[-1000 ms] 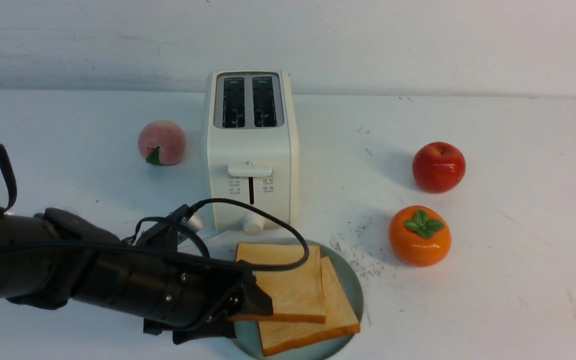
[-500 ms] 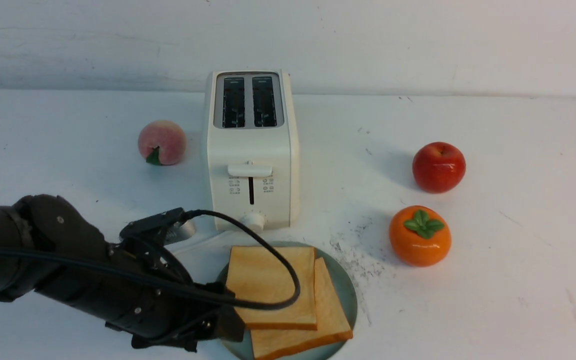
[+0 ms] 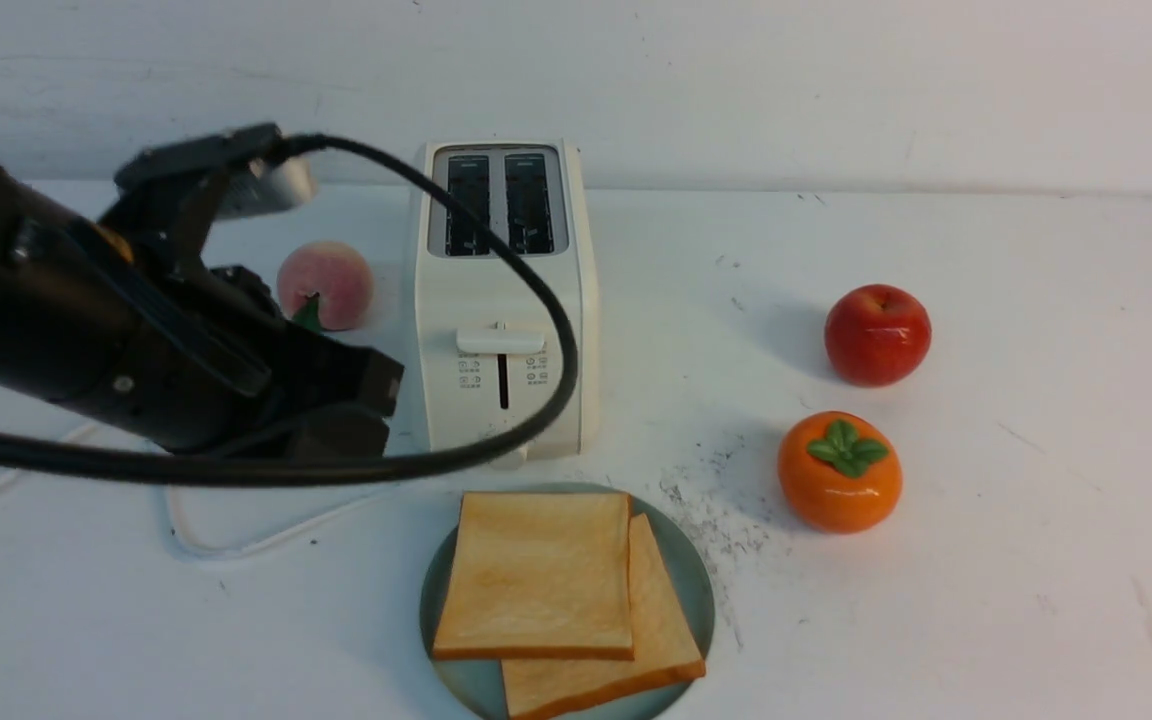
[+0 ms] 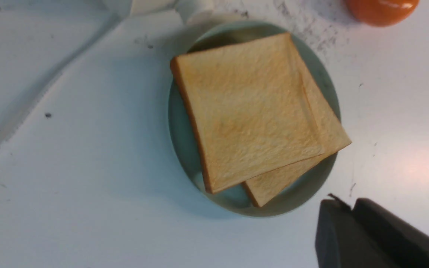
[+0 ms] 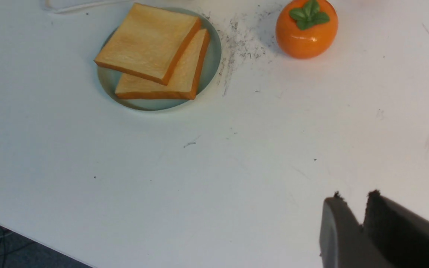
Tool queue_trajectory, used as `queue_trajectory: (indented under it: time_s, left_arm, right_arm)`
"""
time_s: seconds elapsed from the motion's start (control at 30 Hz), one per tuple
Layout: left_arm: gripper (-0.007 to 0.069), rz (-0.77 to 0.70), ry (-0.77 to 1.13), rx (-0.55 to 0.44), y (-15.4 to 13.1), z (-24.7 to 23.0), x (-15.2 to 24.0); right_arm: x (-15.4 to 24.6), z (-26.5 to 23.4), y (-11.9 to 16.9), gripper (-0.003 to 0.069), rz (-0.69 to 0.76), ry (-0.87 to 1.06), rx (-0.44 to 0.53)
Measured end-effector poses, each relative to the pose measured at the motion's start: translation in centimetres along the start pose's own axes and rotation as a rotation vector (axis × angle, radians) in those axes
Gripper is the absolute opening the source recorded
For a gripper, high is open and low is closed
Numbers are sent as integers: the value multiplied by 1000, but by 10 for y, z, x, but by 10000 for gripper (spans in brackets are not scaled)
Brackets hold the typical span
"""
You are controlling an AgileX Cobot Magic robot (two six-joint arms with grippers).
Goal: Take toasted bread from bread machine on white table place on plate.
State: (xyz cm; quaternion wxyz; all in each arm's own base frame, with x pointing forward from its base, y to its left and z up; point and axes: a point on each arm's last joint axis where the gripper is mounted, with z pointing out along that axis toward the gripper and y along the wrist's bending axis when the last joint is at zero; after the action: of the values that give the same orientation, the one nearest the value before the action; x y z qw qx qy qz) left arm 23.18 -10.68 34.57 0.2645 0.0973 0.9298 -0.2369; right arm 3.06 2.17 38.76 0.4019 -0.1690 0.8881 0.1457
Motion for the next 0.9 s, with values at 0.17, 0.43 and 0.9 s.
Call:
queue_trajectory:
  time_s: [0.17, 0.43, 0.9]
  left_arm:
    - [-14, 16, -21, 4, -5, -15, 1]
    - [-14, 15, -14, 1, -5, -15, 2]
    - [-14, 15, -14, 1, -5, -15, 2]
  right_arm:
    - [3, 7, -1, 113, 29, 14, 6]
    - [11, 63, -6, -13, 77, -125, -16]
    - [14, 87, -8, -16, 125, -268, -41]
